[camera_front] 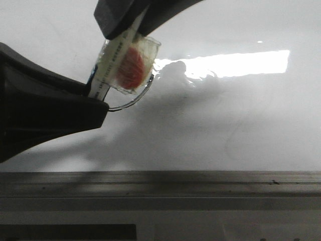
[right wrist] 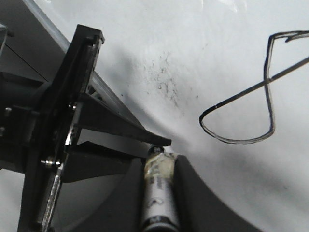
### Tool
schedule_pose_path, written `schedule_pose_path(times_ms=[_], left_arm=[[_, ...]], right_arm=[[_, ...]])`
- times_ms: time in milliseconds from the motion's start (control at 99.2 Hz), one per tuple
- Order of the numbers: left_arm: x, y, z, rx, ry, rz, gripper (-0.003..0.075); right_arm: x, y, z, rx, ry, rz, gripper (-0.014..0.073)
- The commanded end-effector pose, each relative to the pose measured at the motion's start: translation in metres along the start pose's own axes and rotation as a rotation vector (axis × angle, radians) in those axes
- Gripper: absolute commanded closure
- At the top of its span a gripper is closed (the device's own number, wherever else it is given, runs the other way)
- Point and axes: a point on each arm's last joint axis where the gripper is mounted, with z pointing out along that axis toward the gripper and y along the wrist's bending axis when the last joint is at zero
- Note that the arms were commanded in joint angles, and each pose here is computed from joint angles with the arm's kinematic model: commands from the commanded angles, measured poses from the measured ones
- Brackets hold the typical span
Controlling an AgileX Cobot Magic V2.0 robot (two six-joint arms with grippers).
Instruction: Write number 8 on whiteboard
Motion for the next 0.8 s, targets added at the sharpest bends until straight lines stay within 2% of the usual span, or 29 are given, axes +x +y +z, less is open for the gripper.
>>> schedule_pose_path(times_ms=[0, 101, 151, 202, 323, 373, 444, 585, 786], left_arm=[[-0.021, 0.006, 0.000, -0.047, -0.140, -0.013, 0.0741], [-0.021, 0.006, 0.000, -0.047, -0.140, -0.013, 0.0741], [-0.021, 0.006, 0.000, -0.046, -0.138, -0.013, 0.0741], [-0.021, 0.005, 0.000, -0.044, -0.134, -0.025, 0.0741], [-0.019, 0.007, 0.000, -0.058, -0.122, -0.072, 0.0741], [-0.019, 0.008, 0.000, -0.068, -0.122, -0.092, 0.0741], [-0.019, 0.010, 0.000, -0.087, -0.116, -0.140, 0.0741], [-0.016, 0.019, -0.009, -0.168, -0.091, -0.401, 0.0741], [-0.016, 0.036, -0.027, -0.286, -0.120, -0.709, 0.0741]], right_arm=[[-0.011, 0.003, -0.012, -0.022, -0.076, 0.014, 0.0659], [-0.011, 0.003, -0.012, -0.022, -0.076, 0.014, 0.0654], [-0.011, 0.003, -0.012, -0.022, -0.076, 0.014, 0.0624], [-0.011, 0.003, -0.012, -0.022, -0.076, 0.014, 0.0548], [-0.012, 0.003, -0.012, -0.023, -0.080, 0.014, 0.0245], [-0.013, 0.003, -0.012, -0.023, -0.088, 0.015, 0.0173], [-0.013, 0.003, -0.012, -0.024, -0.095, 0.015, 0.0167], [-0.014, 0.003, -0.012, -0.025, -0.099, 0.015, 0.0214], [-0.014, 0.003, -0.012, -0.025, -0.105, 0.015, 0.0220]])
